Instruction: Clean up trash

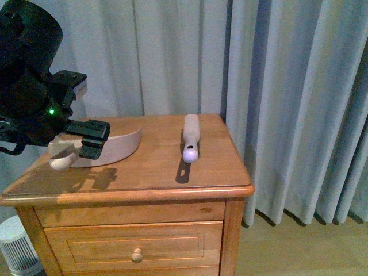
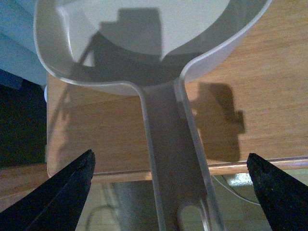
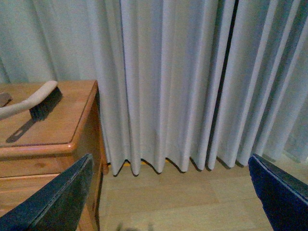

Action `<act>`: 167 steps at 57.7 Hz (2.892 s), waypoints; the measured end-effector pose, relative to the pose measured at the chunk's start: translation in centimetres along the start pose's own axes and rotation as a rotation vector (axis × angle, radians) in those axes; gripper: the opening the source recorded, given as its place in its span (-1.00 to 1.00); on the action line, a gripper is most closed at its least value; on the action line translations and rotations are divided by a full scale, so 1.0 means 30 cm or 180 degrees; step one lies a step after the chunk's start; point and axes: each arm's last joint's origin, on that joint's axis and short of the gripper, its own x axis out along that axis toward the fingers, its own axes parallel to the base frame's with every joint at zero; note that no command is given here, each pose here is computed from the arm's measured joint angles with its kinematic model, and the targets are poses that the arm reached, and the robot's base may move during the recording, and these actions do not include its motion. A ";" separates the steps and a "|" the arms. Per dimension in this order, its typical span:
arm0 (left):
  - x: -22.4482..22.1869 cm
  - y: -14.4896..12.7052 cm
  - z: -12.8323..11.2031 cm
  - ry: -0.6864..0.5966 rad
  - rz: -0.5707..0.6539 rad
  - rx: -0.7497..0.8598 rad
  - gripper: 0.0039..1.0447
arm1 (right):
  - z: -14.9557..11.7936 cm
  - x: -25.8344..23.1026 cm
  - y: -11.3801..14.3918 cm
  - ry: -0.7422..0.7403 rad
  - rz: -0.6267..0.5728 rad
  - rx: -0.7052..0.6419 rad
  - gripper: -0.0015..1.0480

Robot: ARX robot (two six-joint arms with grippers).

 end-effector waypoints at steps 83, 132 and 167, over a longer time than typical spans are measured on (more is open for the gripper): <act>-0.313 0.076 -0.014 -0.1387 -0.0407 -0.0348 -0.48 | 0.000 0.000 0.000 0.0000 0.0001 0.0000 0.86; -0.811 0.169 -0.647 -0.2117 -0.0511 -0.0553 -0.48 | 0.000 0.000 0.000 0.0000 0.0000 0.0000 0.86; -0.825 0.169 -0.664 -0.2164 -0.0537 -0.0531 -0.48 | 0.169 0.288 0.085 0.1035 -0.1042 0.0145 0.86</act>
